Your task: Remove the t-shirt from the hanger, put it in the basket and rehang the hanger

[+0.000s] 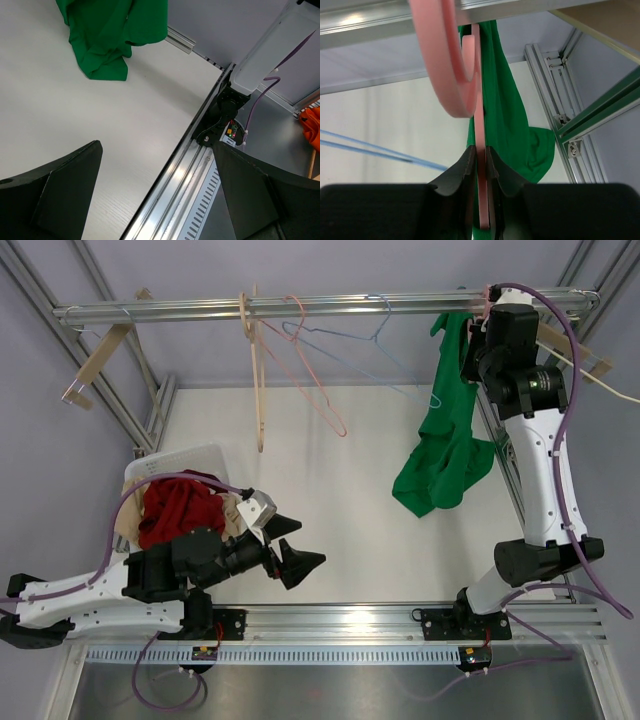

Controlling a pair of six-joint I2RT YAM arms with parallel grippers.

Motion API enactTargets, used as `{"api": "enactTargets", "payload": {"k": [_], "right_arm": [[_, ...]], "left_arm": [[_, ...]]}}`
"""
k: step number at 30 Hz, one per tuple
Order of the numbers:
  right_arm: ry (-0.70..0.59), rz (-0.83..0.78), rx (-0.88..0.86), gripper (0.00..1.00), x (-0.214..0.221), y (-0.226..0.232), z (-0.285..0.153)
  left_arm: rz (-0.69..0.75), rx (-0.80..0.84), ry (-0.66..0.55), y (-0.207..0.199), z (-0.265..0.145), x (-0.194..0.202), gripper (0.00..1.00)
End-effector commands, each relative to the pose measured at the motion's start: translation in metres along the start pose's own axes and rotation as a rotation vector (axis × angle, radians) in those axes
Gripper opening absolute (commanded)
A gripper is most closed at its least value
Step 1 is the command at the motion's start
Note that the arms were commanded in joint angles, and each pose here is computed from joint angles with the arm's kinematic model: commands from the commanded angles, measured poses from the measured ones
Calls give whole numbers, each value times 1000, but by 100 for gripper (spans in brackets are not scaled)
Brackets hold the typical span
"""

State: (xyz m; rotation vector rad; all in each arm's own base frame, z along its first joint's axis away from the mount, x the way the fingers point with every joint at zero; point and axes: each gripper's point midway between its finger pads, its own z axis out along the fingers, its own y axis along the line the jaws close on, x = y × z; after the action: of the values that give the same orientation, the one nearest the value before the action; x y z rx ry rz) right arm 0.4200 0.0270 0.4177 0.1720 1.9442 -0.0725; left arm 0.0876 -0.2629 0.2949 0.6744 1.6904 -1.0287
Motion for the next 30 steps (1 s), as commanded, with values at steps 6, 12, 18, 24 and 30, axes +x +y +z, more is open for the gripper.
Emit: {"api": "enactTargets", "payload": {"k": [6, 12, 18, 24, 30], "right_arm": [[29, -70, 40, 31, 1, -7, 13], [11, -61, 33, 4, -7, -3, 13], [-149, -54, -41, 0, -52, 19, -12], [-300, -68, -81, 0, -88, 34, -42], [-288, -33, -88, 0, -67, 32, -43]], "left_arm": [[3, 27, -91, -4, -6, -19, 98], [2, 27, -102, -2, -9, -20, 99], [3, 29, -103, -3, -8, -21, 99], [-7, 32, -100, -4, -7, -21, 99], [-10, 44, -92, -8, -5, -20, 99]]}}
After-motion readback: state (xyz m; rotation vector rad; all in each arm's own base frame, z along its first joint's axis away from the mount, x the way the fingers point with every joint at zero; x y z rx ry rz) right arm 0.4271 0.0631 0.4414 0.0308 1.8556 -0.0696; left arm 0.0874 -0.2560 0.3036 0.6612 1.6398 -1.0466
